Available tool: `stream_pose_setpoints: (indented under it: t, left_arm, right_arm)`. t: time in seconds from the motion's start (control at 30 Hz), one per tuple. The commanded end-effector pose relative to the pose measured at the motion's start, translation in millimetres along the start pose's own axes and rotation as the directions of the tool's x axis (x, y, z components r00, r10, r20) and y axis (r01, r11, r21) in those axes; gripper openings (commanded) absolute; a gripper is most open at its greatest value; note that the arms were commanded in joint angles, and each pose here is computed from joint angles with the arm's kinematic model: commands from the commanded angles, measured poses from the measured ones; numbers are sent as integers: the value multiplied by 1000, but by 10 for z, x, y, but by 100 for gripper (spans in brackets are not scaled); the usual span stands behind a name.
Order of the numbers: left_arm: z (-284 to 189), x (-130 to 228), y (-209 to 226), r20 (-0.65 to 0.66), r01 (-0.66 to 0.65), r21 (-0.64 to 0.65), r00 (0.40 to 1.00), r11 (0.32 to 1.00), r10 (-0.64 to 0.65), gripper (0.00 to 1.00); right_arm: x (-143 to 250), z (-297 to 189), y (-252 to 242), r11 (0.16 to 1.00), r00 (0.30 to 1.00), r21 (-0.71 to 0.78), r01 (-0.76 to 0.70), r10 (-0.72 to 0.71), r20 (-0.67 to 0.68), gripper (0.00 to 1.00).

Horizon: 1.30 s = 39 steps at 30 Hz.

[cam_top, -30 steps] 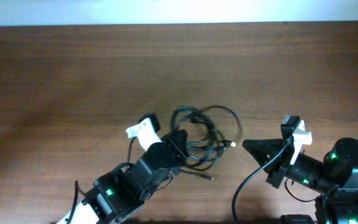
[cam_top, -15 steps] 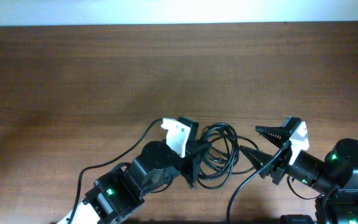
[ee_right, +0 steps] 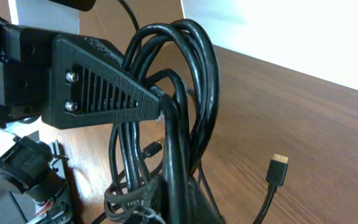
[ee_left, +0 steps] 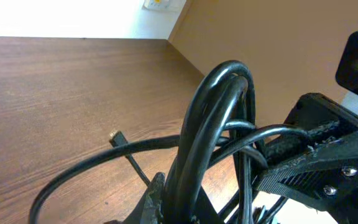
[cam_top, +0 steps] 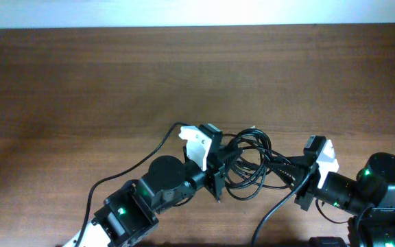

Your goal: Untangle cables

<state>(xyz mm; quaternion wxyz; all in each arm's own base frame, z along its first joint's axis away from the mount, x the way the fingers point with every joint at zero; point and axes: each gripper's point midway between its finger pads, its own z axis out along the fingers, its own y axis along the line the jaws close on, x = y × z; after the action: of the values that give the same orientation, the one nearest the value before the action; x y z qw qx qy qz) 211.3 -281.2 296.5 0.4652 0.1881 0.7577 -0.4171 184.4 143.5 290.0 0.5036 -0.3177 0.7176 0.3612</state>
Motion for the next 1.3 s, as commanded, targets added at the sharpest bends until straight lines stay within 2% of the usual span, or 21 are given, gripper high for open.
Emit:
stream_pose_setpoints:
  t: [0.0,0.07,0.13,0.2,0.3,0.4,0.47,0.57,0.63,0.67,0.7,0.73,0.77,0.83,0.93,0.97,1.03,1.1,1.17,1.23,1.27]
  left_arm:
    - [-17,-112,-39,36,11,7,999,1000,-12,0]
    - [-18,-133,22,50,34,-26,998,999,-33,0]
    - [-63,-151,378,131,235,-199,969,952,-212,0]
    - [-122,-91,595,187,365,-290,928,885,-322,0]
    - [-156,6,703,222,491,-322,871,810,-439,0]
    - [-161,10,715,234,517,-321,855,794,-462,0]
    - [-233,99,869,327,678,-341,735,651,-594,0]
    - [-250,146,900,376,780,-309,625,544,-684,0]
    - [-222,184,847,370,843,-266,536,467,-758,0]
    - [-204,208,807,350,855,-256,516,450,-782,0]
    - [-189,228,774,335,868,-248,494,431,-802,0]
    - [-174,251,735,315,879,-239,471,411,-824,0]
    - [-168,259,721,306,879,-240,471,412,-828,0]
    - [-169,269,720,295,864,-252,498,436,-815,0]
    - [-169,268,720,226,719,-315,691,619,-687,0]
    - [-169,268,720,170,592,-349,803,727,-572,0]
    - [-168,269,719,128,495,-366,866,788,-484,0]
    - [-152,296,671,37,334,-362,938,870,-345,0]
    - [-131,335,597,-46,197,-327,973,924,-224,0]
    - [-107,396,488,-139,28,-253,988,967,-65,0]
    - [-107,396,488,-155,-35,-243,988,969,-3,0]
  right_arm:
    - [-60,-22,73,999,1000,-26,20,-20,15,4]
    - [-60,-22,73,999,1000,-26,20,-20,15,4]
    - [-60,-22,73,999,1000,-26,20,-20,15,4]
    - [-61,-22,71,999,1000,-26,21,-20,15,4]
    - [-57,-21,38,1000,1000,-7,21,-21,12,4]
    - [-45,-22,-26,999,1000,31,17,-17,5,4]
    - [-40,-23,-58,999,1000,49,14,-14,1,4]
    - [-4,-53,-302,971,990,192,-141,142,8,4]
    - [-99,-84,-436,935,969,255,-248,236,77,4]
    - [-154,-97,-475,919,956,266,-292,272,112,4]
    - [-218,-120,-541,886,929,284,-366,330,166,4]
    - [-267,-178,-679,812,871,323,-487,422,254,4]
    - [-258,-213,-755,761,832,343,-550,468,296,4]
    - [-237,-217,-766,747,821,346,-568,485,301,4]
    - [-85,-207,-754,716,803,363,-597,533,267,59]
    - [-58,-205,-751,726,816,373,-578,521,251,71]
    - [-44,-204,-749,750,844,387,-536,486,227,75]
    - [-53,-158,-650,864,941,371,-339,317,122,75]
    - [-58,-87,-447,955,993,271,-119,115,29,75]
    - [-85,-43,-247,987,999,157,39,-40,5,75]
    - [-96,-34,-181,991,998,119,62,-63,10,75]
